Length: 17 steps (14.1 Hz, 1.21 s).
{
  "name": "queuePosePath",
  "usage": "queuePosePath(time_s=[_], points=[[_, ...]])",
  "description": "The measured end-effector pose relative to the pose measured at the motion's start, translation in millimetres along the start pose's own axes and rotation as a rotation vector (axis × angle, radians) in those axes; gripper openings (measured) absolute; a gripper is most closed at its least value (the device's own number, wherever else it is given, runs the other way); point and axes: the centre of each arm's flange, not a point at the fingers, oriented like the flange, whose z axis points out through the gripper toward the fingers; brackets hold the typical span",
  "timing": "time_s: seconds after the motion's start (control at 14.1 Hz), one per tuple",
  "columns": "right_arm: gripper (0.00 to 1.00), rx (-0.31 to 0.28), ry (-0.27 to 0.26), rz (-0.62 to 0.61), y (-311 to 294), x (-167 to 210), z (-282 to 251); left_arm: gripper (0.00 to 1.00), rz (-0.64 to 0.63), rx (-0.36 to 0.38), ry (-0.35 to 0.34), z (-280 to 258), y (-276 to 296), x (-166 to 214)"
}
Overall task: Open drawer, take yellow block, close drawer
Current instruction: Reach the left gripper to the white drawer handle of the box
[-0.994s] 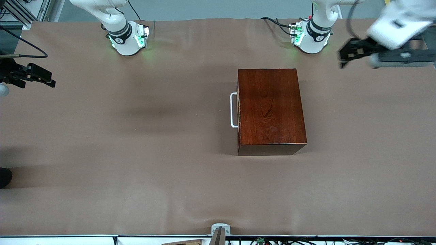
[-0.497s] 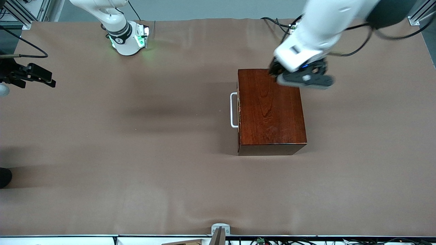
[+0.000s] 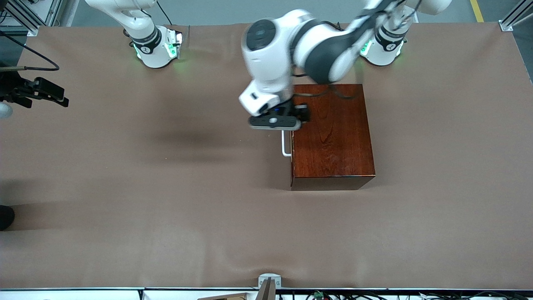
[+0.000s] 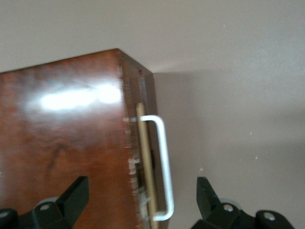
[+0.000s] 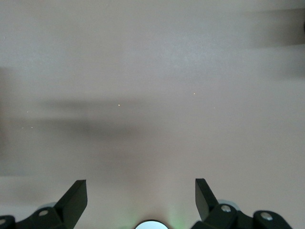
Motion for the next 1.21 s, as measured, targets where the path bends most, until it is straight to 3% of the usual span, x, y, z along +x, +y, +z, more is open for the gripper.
queuePosePath(time_s=[0.21, 0.43, 0.85, 1.21], points=[[1.00, 0.000, 0.000, 0.000, 0.0, 0.0, 0.0, 1.00, -0.061, 0.017, 0.040, 22.4, 47.2, -12.2], [1.00, 0.000, 0.000, 0.000, -0.2, 0.0, 0.0, 1.00, -0.071, 0.040, 0.037, 46.1, 59.8, -14.2], [1.00, 0.000, 0.000, -0.005, -2.9, 0.1, 0.0, 1.00, -0.033, 0.155, -0.040, 116.1, 79.0, -32.7], [1.00, -0.001, 0.000, -0.007, -3.9, 0.1, 0.0, 1.00, -0.038, 0.219, -0.084, 127.7, 73.3, -38.3]])
